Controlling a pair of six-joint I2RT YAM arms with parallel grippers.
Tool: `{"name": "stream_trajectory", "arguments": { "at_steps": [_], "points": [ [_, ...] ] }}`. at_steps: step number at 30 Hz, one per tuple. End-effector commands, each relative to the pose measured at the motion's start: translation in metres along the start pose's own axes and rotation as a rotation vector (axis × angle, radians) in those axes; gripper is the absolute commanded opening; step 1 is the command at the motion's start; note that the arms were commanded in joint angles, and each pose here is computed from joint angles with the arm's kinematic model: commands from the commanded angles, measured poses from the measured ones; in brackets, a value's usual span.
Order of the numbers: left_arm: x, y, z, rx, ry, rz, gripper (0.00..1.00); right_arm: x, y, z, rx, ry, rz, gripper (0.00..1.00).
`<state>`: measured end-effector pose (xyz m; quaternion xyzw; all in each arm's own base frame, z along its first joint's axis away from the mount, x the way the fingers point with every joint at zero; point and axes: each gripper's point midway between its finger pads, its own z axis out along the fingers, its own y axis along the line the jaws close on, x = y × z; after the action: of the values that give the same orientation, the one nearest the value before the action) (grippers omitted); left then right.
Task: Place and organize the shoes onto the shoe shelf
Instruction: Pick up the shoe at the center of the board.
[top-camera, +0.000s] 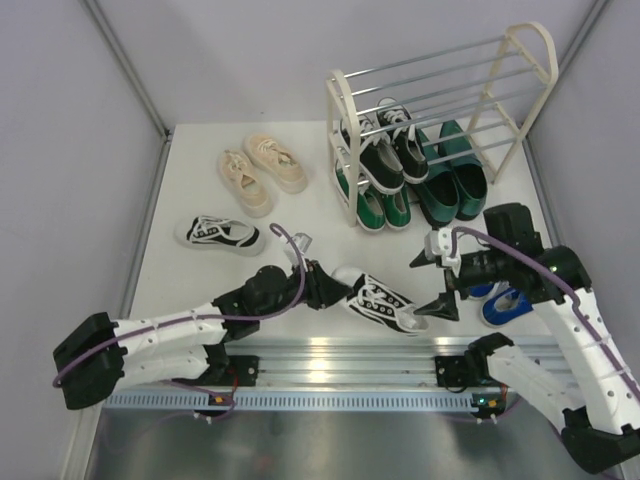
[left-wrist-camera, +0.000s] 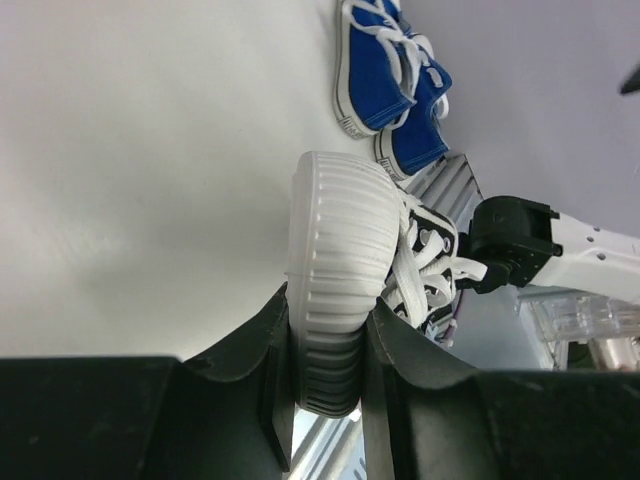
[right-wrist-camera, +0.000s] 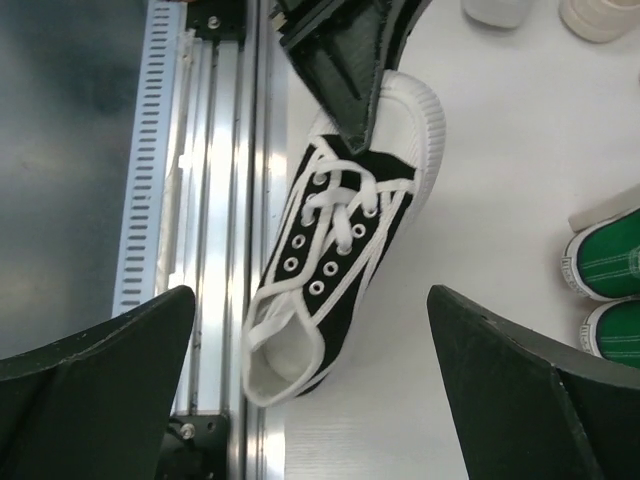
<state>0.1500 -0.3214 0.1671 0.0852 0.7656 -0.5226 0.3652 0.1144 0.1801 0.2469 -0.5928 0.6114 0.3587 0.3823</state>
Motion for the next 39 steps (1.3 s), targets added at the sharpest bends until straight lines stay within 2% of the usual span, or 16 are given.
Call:
{"name": "stream_trajectory", "arguments": {
  "at_steps": [1, 4, 7, 11, 16, 27, 30, 31, 34, 39],
  "points": [
    [-0.044, -0.034, -0.015, 0.098, -0.176, -0.246, 0.0, 0.002, 0.032, -0.007, -0.118, -0.005, -0.093, 0.99],
    [-0.042, -0.02, -0.02, 0.042, -0.188, -0.321, 0.0, 0.014, 0.049, -0.006, -0.204, -0.008, -0.176, 0.99],
    [-0.051, -0.014, -0.027, 0.02, -0.239, -0.426, 0.0, 0.025, 0.054, -0.006, -0.219, 0.034, -0.191, 0.94],
    [-0.058, -0.011, -0.027, 0.026, -0.278, -0.519, 0.0, 0.041, 0.041, 0.001, -0.168, 0.097, -0.178, 0.8],
    [-0.062, -0.02, -0.023, 0.055, -0.266, -0.561, 0.0, 0.051, 0.013, 0.011, -0.076, 0.174, -0.202, 0.68],
    [-0.072, -0.038, -0.022, 0.148, -0.272, -0.666, 0.0, 0.074, -0.006, 0.037, -0.074, 0.305, -0.238, 0.63],
    [-0.072, -0.037, -0.021, 0.148, -0.274, -0.662, 0.0, 0.07, -0.003, 0.04, -0.103, 0.302, -0.247, 0.44],
    [-0.071, -0.036, -0.021, 0.144, -0.275, -0.659, 0.0, 0.063, -0.003, 0.04, -0.108, 0.288, -0.261, 0.27],
    [-0.067, -0.03, -0.021, 0.122, -0.274, -0.639, 0.0, 0.049, 0.003, 0.036, -0.132, 0.256, -0.261, 0.0],
    [-0.066, -0.027, -0.026, 0.114, -0.286, -0.562, 0.01, 0.042, 0.011, 0.026, -0.13, 0.229, -0.24, 0.0]
  ]
}}
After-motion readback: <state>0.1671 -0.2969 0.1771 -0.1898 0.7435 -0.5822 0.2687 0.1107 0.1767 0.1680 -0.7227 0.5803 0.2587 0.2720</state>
